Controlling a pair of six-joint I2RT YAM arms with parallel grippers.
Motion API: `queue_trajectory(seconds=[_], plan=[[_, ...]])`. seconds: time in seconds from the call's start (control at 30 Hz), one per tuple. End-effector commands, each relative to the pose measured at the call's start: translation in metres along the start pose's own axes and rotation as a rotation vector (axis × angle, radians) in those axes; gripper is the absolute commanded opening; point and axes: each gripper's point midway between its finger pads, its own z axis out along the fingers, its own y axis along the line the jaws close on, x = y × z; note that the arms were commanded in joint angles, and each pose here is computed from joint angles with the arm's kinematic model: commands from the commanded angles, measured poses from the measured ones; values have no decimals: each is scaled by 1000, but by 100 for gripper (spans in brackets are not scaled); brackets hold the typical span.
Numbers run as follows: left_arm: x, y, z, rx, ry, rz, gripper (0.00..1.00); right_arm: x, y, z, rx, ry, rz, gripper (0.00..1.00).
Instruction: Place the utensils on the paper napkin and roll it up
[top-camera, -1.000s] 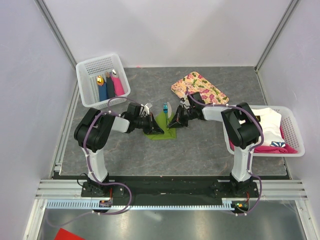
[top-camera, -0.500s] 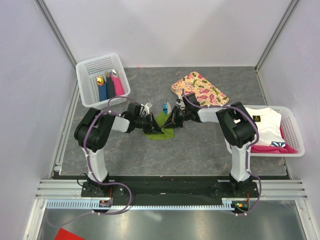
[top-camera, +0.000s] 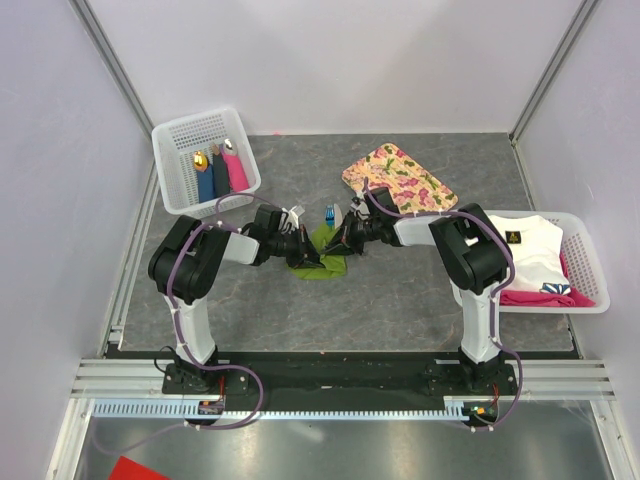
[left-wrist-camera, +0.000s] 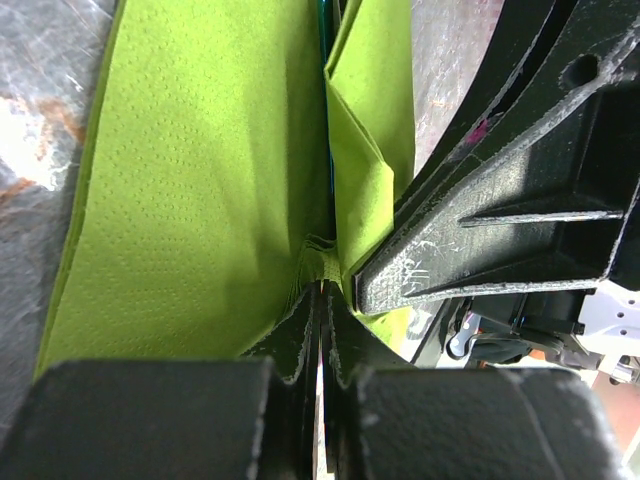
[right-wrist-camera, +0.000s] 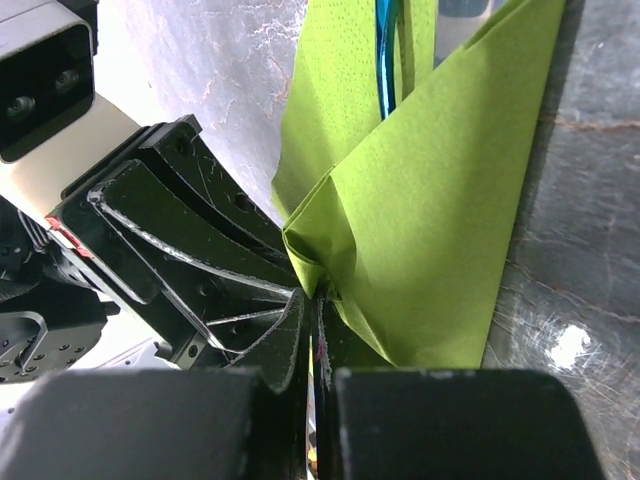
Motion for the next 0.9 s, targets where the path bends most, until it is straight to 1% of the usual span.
queue_trajectory(seconds=[0.0,0.07,0.2,0.3,0.47,0.53,0.73,0.87], plan=[[-5,-18,-9,33,-24,93,3,0,-12,9,7,-4,3,0],[-8,-30,-17,60,-42,126,4,0,-14,9,12,-6,5,0],[0,-42,-30,97,-44,152,7,-1,-20,10,26,-7,12,1],[4,-42,-39,96,-51,154,8,-2,-24,10,35,-10,20,1],[7,-31,-52,79,-70,111,8,-4,-24,11,34,-12,14,1],[8,-26,-54,56,-63,117,8,-5,-23,11,30,-14,14,1],[14,-4,-48,-19,-39,77,6,-5,-18,10,13,-13,10,1],[11,9,-38,-54,-23,35,4,-6,-10,8,-6,-20,2,1]])
